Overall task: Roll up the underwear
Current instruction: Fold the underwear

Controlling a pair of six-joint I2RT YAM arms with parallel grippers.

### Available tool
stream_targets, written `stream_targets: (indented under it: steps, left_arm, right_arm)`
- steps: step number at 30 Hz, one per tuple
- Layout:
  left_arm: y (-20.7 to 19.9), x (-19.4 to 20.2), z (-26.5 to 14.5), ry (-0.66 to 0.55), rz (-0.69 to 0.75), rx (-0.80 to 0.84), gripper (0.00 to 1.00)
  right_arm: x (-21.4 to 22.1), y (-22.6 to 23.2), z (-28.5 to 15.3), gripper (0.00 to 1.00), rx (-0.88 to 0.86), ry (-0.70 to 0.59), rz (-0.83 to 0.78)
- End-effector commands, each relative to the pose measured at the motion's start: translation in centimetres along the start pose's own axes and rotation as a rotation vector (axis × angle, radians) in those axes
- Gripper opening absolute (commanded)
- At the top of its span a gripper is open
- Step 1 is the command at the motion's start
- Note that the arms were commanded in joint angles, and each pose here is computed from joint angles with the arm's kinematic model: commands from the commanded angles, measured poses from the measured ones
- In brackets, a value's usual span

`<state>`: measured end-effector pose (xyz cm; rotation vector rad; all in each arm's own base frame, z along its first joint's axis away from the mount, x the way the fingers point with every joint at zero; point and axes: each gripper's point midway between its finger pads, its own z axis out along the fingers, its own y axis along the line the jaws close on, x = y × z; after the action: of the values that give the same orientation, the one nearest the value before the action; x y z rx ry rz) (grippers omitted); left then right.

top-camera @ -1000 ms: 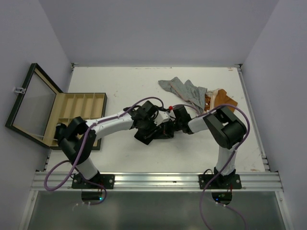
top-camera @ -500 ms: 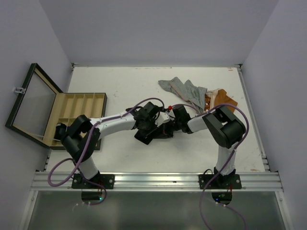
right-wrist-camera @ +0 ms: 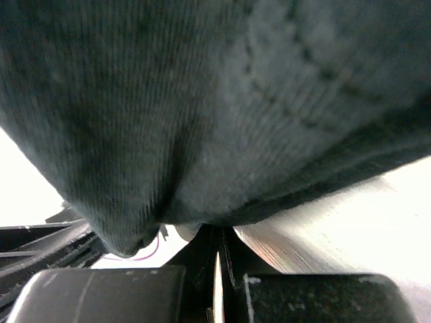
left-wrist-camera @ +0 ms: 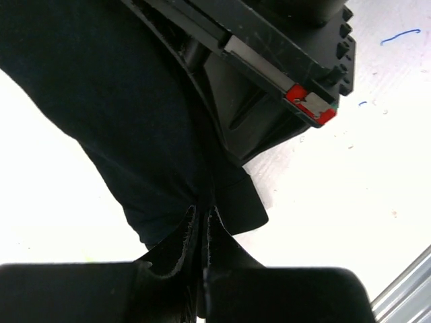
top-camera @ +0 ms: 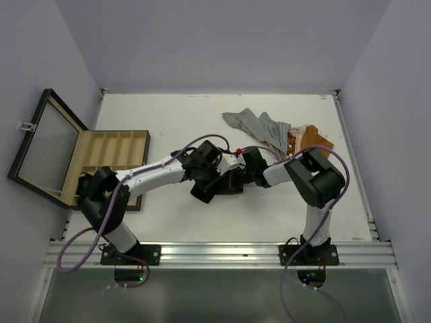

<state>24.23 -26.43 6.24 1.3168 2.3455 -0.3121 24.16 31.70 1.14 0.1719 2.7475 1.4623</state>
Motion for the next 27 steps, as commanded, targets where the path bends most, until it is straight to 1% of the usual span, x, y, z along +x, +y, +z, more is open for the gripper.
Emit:
stream_targets:
  steps: [1, 6, 12, 17, 19, 20, 22, 23, 25, 26, 27]
  left_arm:
    - [-1.3, -1.4, -1.0, -0.041, -0.008, 0.058, 0.0]
    - [-2.3, -1.1, 0.3, -0.031, -0.024, 0.115, 0.0]
    - [-2.2, -0.8, 2.4, -0.018, -0.048, 0.11, 0.0]
    - [-2.0, -0.5, 3.6, -0.016, -0.062, 0.106, 0.05]
    - [-2.2, -0.4, 3.9, -0.019, -0.063, 0.116, 0.11]
    - [-2.3, 0.0, 4.0, -0.011, -0.066, 0.121, 0.19]
    - [-2.5, 0.2, 4.1, -0.014, -0.065, 0.144, 0.3]
    - [-2.4, 0.3, 4.0, -0.015, -0.072, 0.145, 0.42]
    - [-2.5, 0.6, 4.0, -0.01, -0.085, 0.168, 0.49]
    - [-2.4, 0.8, 4.2, -0.002, -0.091, 0.176, 0.51]
    - [-2.3, 1.1, 4.2, 0.004, -0.103, 0.185, 0.53]
  right_arm:
    - [-0.8, 0.0, 0.1, 0.0, 0.016, -0.034, -0.013]
    - [-0.7, 0.0, 0.1, 0.0, 0.018, -0.033, -0.013]
    - [-0.7, 0.3, -0.1, 0.0, 0.008, -0.034, -0.014]
    - [-0.9, 0.9, -0.5, 0.0, -0.012, -0.04, -0.024]
    - [-1.0, 1.3, -0.7, 0.0, -0.022, -0.036, -0.027]
    - [-1.1, 1.6, -1.0, 0.0, -0.03, -0.038, -0.034]
    - [-1.6, 1.7, -1.9, 0.0, -0.023, -0.033, -0.039]
    - [-2.0, 2.3, -2.6, 0.0, -0.027, -0.043, -0.057]
    - [-3.1, 2.2, -4.1, 0.0, -0.016, -0.07, -0.058]
    - [-3.4, 2.4, -4.8, 0.0, -0.023, -0.077, -0.059]
    - [-4.3, 2.7, -6.1, 0.0, -0.028, -0.11, -0.077]
